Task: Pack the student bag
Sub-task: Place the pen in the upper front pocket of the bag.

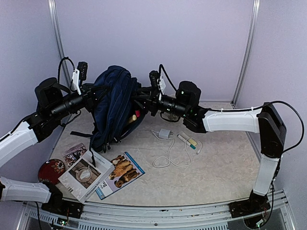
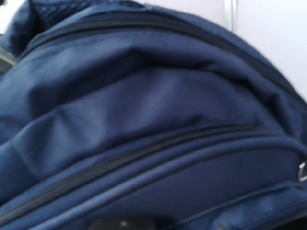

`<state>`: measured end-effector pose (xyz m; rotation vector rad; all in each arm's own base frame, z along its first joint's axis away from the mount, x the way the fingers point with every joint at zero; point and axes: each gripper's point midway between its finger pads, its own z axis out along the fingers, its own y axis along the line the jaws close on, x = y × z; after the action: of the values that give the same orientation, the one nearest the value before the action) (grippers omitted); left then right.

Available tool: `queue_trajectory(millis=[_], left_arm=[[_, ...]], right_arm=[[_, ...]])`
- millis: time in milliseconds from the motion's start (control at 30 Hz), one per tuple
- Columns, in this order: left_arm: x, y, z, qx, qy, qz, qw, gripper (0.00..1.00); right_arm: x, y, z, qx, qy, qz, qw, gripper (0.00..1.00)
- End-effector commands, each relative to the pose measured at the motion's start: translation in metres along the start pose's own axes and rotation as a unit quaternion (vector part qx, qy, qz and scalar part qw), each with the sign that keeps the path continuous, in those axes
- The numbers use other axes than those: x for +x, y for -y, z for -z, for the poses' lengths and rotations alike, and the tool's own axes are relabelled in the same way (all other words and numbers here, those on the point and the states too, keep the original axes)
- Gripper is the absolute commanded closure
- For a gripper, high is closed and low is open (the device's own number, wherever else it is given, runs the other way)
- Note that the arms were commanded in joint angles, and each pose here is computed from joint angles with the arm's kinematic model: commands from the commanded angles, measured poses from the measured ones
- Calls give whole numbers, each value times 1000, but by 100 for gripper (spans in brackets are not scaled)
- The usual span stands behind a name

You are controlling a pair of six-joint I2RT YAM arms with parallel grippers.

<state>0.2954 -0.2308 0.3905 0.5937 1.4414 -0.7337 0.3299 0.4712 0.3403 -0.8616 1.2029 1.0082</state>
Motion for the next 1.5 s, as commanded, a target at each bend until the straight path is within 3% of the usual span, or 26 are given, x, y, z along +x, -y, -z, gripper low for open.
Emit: queue_trajectory(millis=[0,400,667,800,933,1200,1467], left_arm=[[-26,-4,9,-15,47,-17,999,100],[-25,-8,9,-20,44,-17,999,100],[-22,-8,6,-15,41,-12,999,100],[-25,-7,9,-14,46,-12,999,100],[-25,-8,9,-20,46,-14,999,100],[-26,-17,12,-46,51,-22,997,100],[-21,-18,7,-41,42,-17,998,100]], right_arm=[[-2,8,-4,29,-18,25,999,42],[-58,1,9,15,-15,54,998,30],[-60,2,2,7,-61,60,996,28],[-79,8,10,36,-51,66,996,29],[-87,27,26,102,-83,61,989,29],[-61,91,112,279,-176,18,944,31],[41,145,211,401,-313,-64,859,32]])
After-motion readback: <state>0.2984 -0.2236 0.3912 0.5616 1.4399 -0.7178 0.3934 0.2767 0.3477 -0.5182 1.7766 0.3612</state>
